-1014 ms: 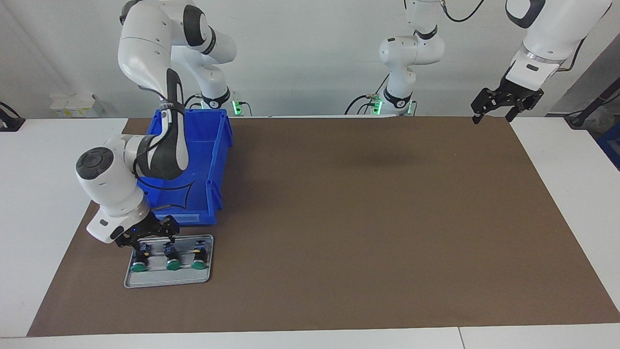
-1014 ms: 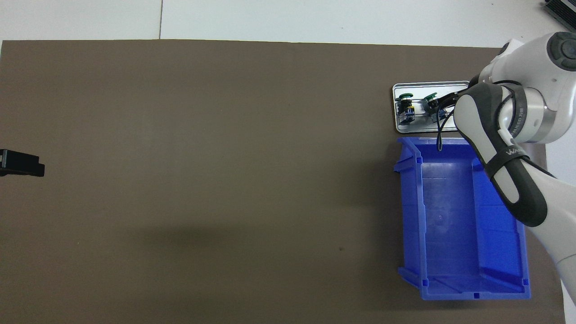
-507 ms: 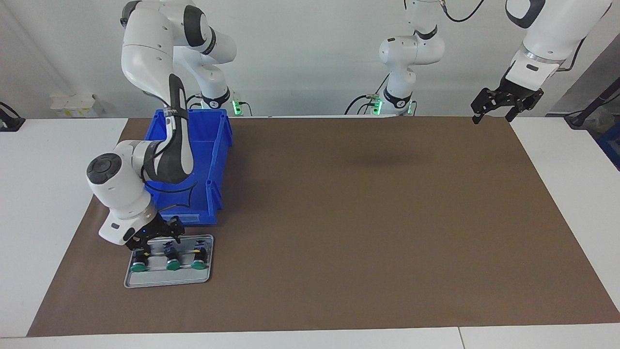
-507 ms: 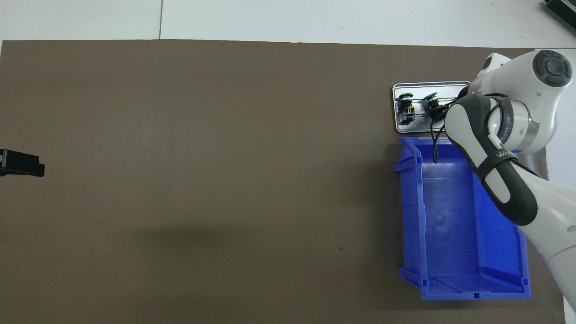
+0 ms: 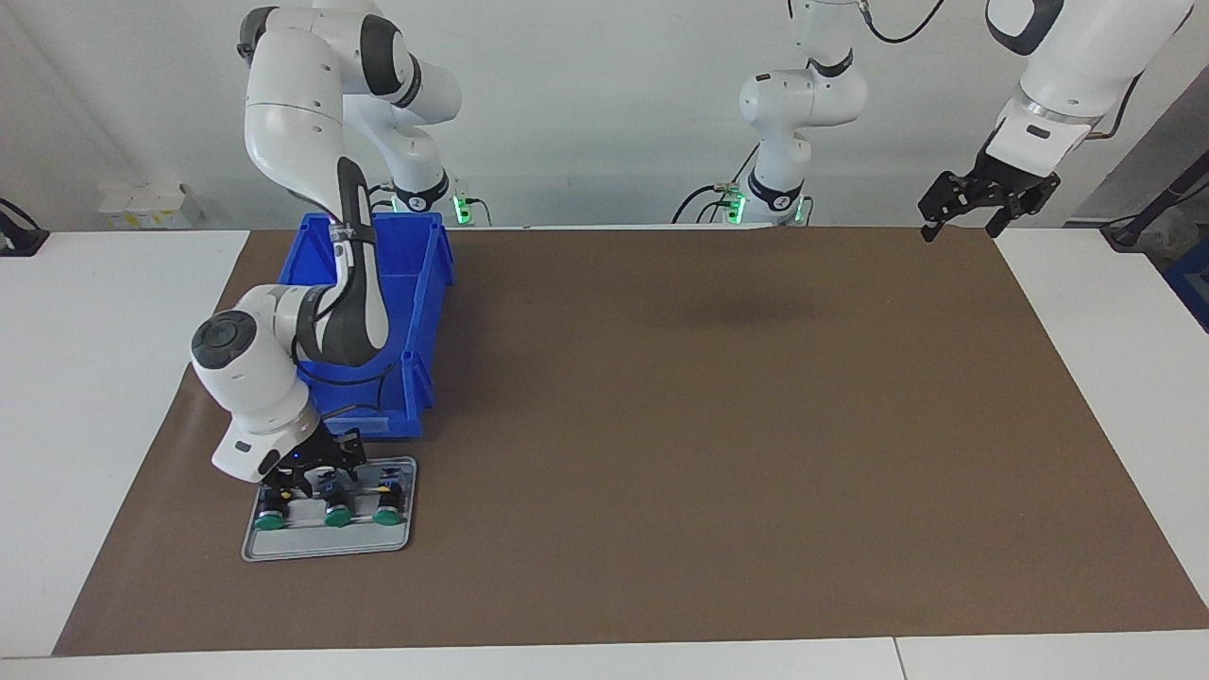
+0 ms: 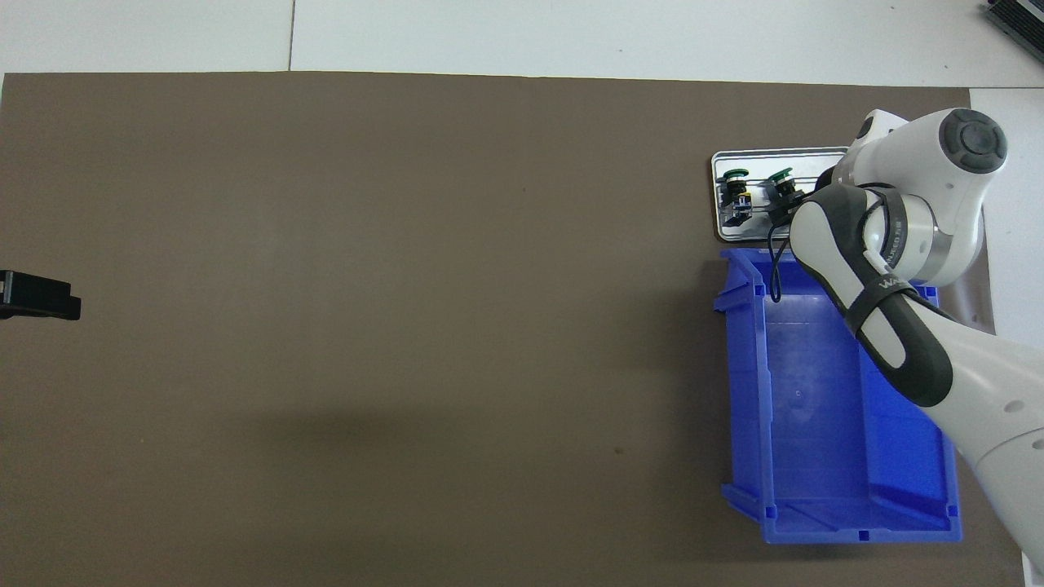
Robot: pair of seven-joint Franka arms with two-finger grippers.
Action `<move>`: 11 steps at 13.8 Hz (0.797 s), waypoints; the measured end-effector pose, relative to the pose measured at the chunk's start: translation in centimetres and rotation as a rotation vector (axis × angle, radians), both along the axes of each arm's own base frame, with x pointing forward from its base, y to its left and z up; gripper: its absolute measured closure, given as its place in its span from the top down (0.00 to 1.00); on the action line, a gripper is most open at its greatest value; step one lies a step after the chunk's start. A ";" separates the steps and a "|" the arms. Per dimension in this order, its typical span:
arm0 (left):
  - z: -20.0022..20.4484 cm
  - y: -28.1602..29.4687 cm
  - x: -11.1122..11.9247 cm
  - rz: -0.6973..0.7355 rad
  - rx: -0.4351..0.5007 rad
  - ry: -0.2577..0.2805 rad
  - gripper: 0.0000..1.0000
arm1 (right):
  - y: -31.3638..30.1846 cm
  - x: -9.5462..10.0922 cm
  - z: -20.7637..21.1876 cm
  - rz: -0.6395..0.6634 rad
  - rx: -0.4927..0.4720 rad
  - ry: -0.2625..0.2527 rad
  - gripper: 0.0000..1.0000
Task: Place and press button with both arms
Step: 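Grasp a green button module from the tray with the right gripper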
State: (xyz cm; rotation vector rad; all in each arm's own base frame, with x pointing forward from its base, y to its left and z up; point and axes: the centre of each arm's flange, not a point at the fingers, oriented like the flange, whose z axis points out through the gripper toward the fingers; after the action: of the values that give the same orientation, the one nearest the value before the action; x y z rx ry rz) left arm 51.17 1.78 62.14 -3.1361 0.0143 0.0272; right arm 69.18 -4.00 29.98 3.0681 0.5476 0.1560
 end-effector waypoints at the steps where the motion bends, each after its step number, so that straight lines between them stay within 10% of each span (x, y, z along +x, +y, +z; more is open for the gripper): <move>1: 0.0 0.0 0.0 0.000 0.000 0.000 1.00 | 0.0 0.0 0.1 -0.003 0.003 -0.002 0.42; 6: 0.0 0.0 0.0 0.000 0.000 0.000 1.00 | -0.2 0.9 2.0 -0.097 0.022 -0.021 0.33; 11: 0.0 0.0 0.0 0.000 0.000 0.000 1.00 | 0.9 2.9 10.4 -0.648 0.103 -0.031 0.33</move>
State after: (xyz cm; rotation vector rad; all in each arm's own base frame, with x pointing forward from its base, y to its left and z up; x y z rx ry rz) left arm 51.17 1.78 62.14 -3.1361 0.0143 0.0272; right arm 72.09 -3.07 40.42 3.1403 -0.4760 0.2164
